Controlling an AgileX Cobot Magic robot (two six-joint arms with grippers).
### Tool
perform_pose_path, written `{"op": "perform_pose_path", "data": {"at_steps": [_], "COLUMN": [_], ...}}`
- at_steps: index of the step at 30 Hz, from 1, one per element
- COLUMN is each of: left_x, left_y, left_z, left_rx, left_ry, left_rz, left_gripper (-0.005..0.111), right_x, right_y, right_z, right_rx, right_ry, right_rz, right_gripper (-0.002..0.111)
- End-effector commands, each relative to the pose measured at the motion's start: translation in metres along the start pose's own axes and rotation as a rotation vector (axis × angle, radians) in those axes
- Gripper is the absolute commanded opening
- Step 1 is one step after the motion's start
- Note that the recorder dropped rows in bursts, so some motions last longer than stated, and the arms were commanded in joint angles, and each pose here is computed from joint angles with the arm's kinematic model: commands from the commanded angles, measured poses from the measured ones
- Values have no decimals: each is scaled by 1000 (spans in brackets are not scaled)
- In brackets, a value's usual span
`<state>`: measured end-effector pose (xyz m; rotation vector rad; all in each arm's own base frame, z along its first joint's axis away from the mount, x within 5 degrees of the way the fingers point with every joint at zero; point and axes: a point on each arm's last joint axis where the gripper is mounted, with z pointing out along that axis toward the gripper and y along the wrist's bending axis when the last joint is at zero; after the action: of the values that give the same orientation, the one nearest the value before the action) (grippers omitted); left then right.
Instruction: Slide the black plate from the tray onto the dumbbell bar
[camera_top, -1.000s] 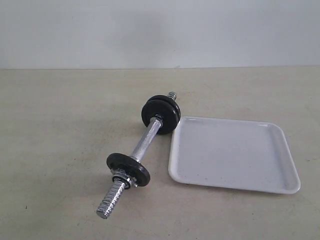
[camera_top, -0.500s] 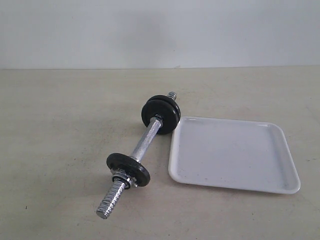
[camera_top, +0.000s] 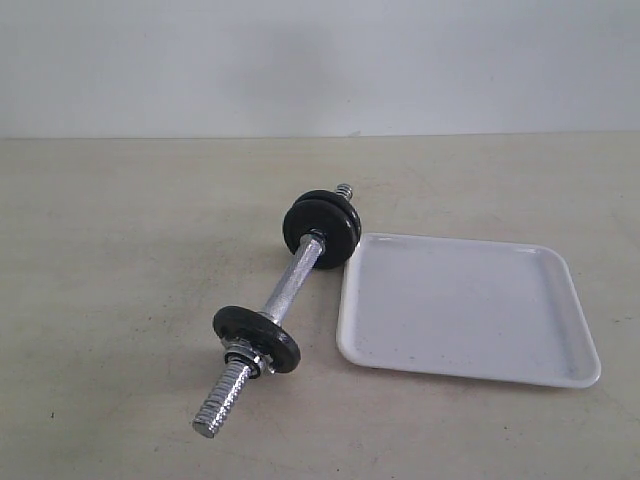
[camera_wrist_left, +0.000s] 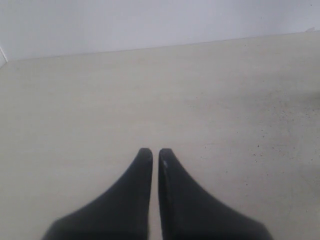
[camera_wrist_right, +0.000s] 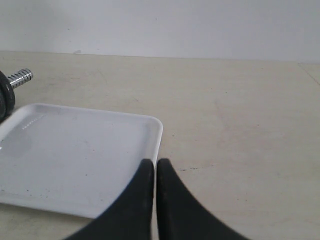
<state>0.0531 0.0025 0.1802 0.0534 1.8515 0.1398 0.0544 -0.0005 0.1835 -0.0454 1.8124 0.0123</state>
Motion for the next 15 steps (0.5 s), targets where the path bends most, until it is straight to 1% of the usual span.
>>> {"op": "perform_pose_path", "data": {"at_steps": [1, 8, 13, 15], "left_x": [0, -1, -1, -1], "left_y": [-1, 0, 0, 0], "left_z": [0, 0, 0, 0], "left_rx": [8, 6, 6, 6], "left_ry": [-5, -7, -7, -7], "left_rz": [-4, -4, -4, -4], "left_gripper": [4, 4, 4, 4], "right_x": [-1, -1, -1, -1], "right_y": [0, -1, -4, -3], "right_z": [0, 0, -1, -1], "right_rx": [3, 9, 63, 61], "right_ry": [-15, -15, -14, -14], "right_rz": [-1, 0, 13, 12], "right_gripper": [0, 0, 0, 0]}}
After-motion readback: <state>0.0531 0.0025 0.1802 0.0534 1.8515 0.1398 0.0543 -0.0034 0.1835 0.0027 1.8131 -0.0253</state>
